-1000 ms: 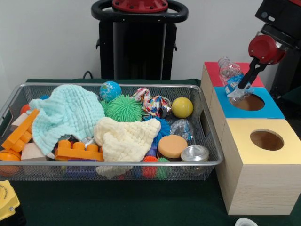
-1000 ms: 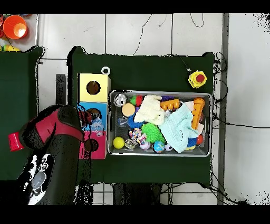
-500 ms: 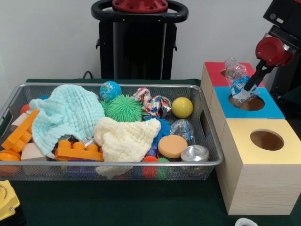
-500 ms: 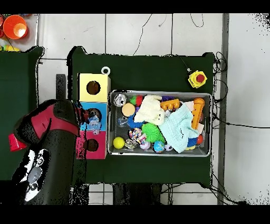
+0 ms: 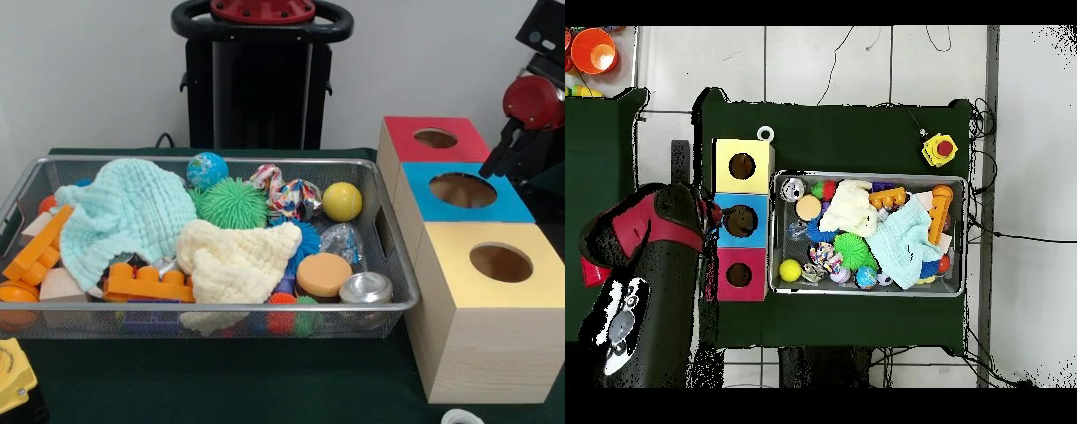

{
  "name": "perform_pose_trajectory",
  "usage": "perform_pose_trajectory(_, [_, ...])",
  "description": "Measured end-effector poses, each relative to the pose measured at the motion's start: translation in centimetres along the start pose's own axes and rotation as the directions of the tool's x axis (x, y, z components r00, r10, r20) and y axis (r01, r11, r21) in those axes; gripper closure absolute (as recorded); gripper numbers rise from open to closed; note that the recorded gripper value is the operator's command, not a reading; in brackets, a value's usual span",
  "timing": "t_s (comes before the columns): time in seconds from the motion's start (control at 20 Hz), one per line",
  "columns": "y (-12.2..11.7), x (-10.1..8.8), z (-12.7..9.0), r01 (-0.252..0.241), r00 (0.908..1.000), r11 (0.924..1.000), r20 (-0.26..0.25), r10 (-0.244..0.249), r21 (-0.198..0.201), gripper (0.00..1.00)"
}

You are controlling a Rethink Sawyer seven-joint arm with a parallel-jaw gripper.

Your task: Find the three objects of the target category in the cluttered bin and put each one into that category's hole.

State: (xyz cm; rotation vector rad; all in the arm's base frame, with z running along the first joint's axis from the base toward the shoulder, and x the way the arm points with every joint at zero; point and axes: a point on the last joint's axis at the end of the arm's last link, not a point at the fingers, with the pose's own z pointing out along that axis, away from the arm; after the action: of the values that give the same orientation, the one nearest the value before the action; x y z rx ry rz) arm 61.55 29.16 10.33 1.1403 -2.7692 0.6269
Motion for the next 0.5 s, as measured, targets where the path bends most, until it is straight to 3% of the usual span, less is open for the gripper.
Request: perform_pose_trajectory(0.5, [-1.7, 0.8, -1.7, -0.04, 0.999, 0.9991, 0.02, 0.04, -0.012, 0.0])
